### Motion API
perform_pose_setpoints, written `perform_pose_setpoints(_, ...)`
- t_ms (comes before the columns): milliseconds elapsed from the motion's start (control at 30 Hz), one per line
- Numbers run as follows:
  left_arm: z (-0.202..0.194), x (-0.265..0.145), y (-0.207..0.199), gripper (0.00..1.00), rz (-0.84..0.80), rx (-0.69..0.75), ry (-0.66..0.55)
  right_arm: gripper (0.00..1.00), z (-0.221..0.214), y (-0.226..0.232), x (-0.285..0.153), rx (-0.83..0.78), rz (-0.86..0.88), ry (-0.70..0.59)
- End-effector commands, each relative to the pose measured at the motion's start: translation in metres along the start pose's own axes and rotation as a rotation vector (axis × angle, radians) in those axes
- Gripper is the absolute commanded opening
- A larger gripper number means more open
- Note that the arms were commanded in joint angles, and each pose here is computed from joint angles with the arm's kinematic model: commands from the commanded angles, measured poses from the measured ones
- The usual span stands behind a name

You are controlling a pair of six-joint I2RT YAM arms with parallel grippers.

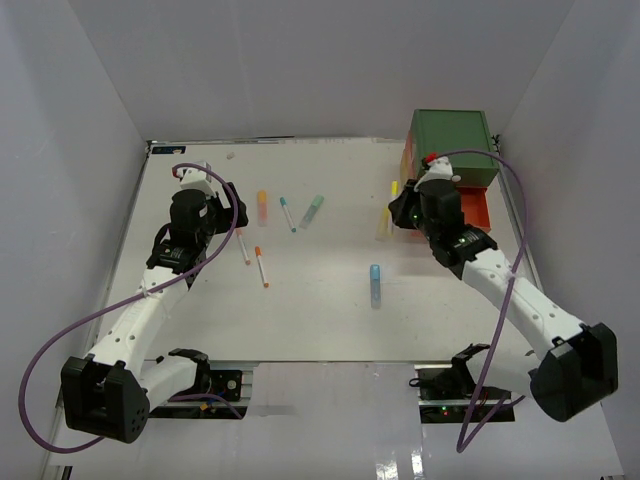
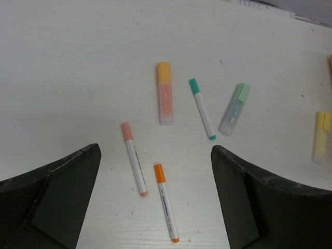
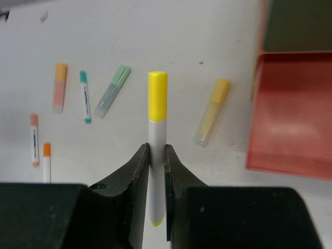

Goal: Sort the stationery into containers
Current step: Pick up the pen from the center of the board, then place the pen in the drawer.

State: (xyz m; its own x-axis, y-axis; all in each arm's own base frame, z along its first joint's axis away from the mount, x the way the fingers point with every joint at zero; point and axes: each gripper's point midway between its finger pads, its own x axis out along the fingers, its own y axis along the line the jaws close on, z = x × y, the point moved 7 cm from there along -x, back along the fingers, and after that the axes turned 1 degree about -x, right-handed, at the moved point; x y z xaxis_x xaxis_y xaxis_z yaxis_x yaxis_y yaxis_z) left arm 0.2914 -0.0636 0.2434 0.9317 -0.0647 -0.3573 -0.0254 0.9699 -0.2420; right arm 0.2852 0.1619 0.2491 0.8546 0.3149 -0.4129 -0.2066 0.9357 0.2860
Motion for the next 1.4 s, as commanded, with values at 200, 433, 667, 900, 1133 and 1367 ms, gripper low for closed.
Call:
perform_pose_setpoints(200, 0.005, -0.005, -0.002, 0.98, -0.02, -0.013, -0.024, 0.08, 0.018, -0.094, -0.037, 0.44, -0.309, -0.312)
perform_pose_setpoints(433, 0.005, -0.004, -0.001, 0.98, -0.014, -0.012, -0.023, 0.08, 0.042, -0.133, -0.039, 0.613, -0.396, -0.447)
perform_pose_setpoints(667, 0.004, -0.003, -0.001, 0.98, -0.01, -0.012, -0.019, 0.2, 0.046, -0.157, -0.01, 0.748, -0.398, -0.417)
perform_pose_setpoints(900, 0.004, -0.002, -0.001, 0.98, -0.008, -0.011, -0.015, 0.61, 0.055, -0.151, -0.009, 0.698, -0.337, -0.416)
perform_pose_setpoints(1133, -0.002, 0.002, 0.001, 0.98, 0.016, -0.024, 0.018, 0.87, 0.054, -0.136, -0.027, 0.482, -0.233, -0.356)
perform_pose_setpoints(1367, -0.024, 0.013, 0.007, 0.98, 0.08, -0.05, 0.132, 0.9, 0.024, -0.1, -0.055, 0.181, 0.099, -0.303)
